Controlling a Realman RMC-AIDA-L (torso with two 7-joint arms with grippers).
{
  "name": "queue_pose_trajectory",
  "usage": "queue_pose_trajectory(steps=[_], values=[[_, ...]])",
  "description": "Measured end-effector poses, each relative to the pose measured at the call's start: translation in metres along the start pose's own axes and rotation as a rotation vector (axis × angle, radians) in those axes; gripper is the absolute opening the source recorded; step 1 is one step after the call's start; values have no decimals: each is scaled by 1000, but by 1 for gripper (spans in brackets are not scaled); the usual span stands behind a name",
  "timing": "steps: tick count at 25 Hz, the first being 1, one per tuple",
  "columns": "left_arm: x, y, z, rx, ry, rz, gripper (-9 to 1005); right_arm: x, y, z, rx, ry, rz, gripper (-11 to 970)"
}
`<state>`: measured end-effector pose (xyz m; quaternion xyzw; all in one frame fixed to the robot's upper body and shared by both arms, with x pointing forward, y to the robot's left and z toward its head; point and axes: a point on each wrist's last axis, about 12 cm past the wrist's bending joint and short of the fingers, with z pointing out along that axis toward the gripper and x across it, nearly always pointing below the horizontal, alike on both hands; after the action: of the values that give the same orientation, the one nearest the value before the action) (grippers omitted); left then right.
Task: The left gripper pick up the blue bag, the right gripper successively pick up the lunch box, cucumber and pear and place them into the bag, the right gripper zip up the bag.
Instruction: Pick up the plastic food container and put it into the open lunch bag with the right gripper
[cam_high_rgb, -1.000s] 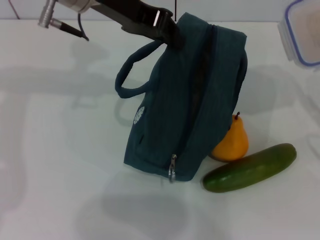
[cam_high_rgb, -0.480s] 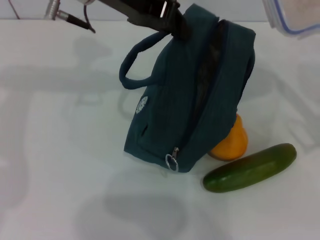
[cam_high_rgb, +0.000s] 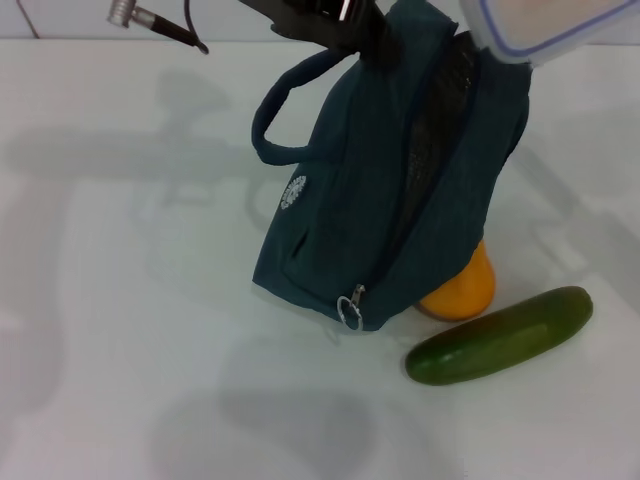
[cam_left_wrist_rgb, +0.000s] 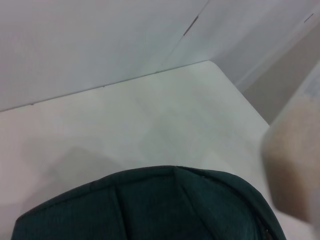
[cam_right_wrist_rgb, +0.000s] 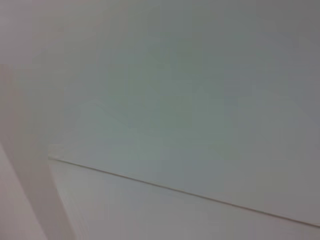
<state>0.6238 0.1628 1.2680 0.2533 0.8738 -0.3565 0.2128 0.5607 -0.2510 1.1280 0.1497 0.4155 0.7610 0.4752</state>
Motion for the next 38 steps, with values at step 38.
queue_pose_trajectory(steps=[38], values=[[-8, -8, 3, 29, -18, 7, 72, 27, -37, -1, 299, 161, 11, 113]])
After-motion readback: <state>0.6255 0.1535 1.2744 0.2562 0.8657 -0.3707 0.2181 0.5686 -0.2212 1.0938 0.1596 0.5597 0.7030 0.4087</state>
